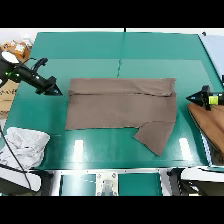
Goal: Fold the shirts.
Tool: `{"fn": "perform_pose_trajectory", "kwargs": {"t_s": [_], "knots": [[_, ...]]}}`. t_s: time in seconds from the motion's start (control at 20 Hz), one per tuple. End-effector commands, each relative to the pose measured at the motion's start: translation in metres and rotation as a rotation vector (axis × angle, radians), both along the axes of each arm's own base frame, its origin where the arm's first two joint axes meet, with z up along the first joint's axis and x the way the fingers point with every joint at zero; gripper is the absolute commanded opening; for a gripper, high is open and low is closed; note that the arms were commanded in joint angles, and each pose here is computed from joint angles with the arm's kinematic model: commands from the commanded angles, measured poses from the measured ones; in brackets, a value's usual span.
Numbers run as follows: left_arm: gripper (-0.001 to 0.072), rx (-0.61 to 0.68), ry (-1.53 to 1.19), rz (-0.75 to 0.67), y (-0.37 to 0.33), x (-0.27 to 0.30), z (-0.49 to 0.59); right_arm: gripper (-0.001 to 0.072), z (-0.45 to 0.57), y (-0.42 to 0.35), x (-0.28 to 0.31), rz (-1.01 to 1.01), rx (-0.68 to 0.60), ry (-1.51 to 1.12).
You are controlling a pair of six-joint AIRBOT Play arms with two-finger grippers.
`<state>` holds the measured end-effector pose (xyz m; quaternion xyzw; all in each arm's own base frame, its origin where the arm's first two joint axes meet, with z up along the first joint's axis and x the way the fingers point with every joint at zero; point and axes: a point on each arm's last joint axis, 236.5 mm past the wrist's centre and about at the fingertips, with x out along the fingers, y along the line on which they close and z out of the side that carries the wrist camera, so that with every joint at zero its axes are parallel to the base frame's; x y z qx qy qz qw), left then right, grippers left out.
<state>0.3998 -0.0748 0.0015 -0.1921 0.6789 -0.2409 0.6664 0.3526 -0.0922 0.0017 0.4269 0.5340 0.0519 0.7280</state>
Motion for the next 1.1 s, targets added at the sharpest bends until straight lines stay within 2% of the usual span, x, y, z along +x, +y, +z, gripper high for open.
{"fn": "perform_pose_trajectory", "kwargs": {"t_s": [0.0,0.1,0.2,0.25,0.3,0.35,0.5,0.55,0.6,0.65,0.9,1.05], "knots": [[0.0021,0.045,-0.002,-0.056,-0.022,-0.028,-0.002,0.002,-0.012,-0.015,-0.067,-0.104,-0.183,0.199],[0.0022,0.081,-0.043,-0.038,-0.031,-0.053,-0.009,0.002,-0.02,-0.025,-0.114,-0.175,-0.308,0.323],[0.0021,0.097,-0.083,0.01,-0.031,-0.084,-0.014,0.0021,-0.03,-0.013,-0.144,-0.206,-0.328,0.373],[0.0021,0.108,-0.113,0.034,-0.029,-0.102,-0.016,0.0049,-0.037,-0.002,-0.154,-0.201,-0.312,0.388],[0.0021,0.115,-0.143,0.064,-0.029,-0.119,-0.016,0.02,-0.047,0.011,-0.161,-0.2,-0.272,0.399],[0.0021,0.119,-0.164,0.11,-0.028,-0.132,-0.017,0.0307,-0.057,0.023,-0.164,-0.204,-0.227,0.409],[0.0027,0.097,-0.193,0.255,-0.029,-0.162,-0.024,0.0335,-0.083,0.056,-0.166,-0.225,-0.105,0.401],[0.0276,0.084,-0.183,0.298,-0.031,-0.167,-0.027,0.0335,-0.087,0.066,-0.16,-0.228,-0.063,0.366],[0.0625,0.06,-0.167,0.348,-0.034,-0.169,-0.031,0.0335,-0.091,0.074,-0.155,-0.238,-0.028,0.337],[0.0711,0.027,-0.154,0.38,-0.039,-0.17,-0.035,0.0334,-0.096,0.08,-0.154,-0.242,-0.001,0.333],[0.0713,-0.079,-0.116,0.527,-0.051,-0.168,-0.056,0.0333,-0.119,0.089,-0.155,-0.262,0.06,0.387],[0.0712,-0.109,-0.157,0.543,-0.07,-0.166,-0.064,0.0332,-0.124,0.099,-0.139,-0.237,0.077,0.343]]}}
